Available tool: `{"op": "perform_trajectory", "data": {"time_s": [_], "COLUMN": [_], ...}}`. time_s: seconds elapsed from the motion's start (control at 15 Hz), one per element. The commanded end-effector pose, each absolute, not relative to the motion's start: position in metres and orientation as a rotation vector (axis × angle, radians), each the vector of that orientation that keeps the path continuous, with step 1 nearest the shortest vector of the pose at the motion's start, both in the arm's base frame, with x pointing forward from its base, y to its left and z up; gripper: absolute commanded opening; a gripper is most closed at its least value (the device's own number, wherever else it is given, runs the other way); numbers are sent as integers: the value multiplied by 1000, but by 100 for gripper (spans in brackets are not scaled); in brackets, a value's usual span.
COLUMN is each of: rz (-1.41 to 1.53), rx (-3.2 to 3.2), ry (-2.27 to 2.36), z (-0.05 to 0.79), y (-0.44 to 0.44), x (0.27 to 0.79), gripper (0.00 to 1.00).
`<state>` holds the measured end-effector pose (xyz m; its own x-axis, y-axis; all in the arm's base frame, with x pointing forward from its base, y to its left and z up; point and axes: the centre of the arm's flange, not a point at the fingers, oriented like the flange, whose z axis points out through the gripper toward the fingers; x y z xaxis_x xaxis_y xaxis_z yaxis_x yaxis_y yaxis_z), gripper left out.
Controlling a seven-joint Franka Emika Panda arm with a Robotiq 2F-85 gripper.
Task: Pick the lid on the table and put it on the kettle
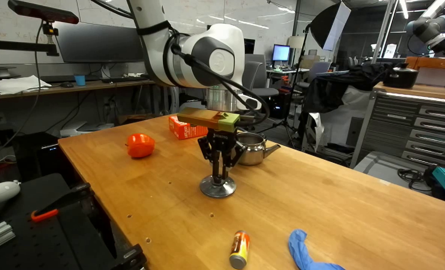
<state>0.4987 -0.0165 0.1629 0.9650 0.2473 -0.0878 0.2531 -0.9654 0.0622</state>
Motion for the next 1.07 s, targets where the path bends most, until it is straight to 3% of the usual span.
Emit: {"op": "perform_trajectory", "data": {"time_s": [0.0, 1.0], "rz": [-119, -119], "rx": [3019, 3108], "ry": [387, 227], "z": [162, 254], "y": [-15, -26], "x": [504, 555], "gripper": [8, 7]}}
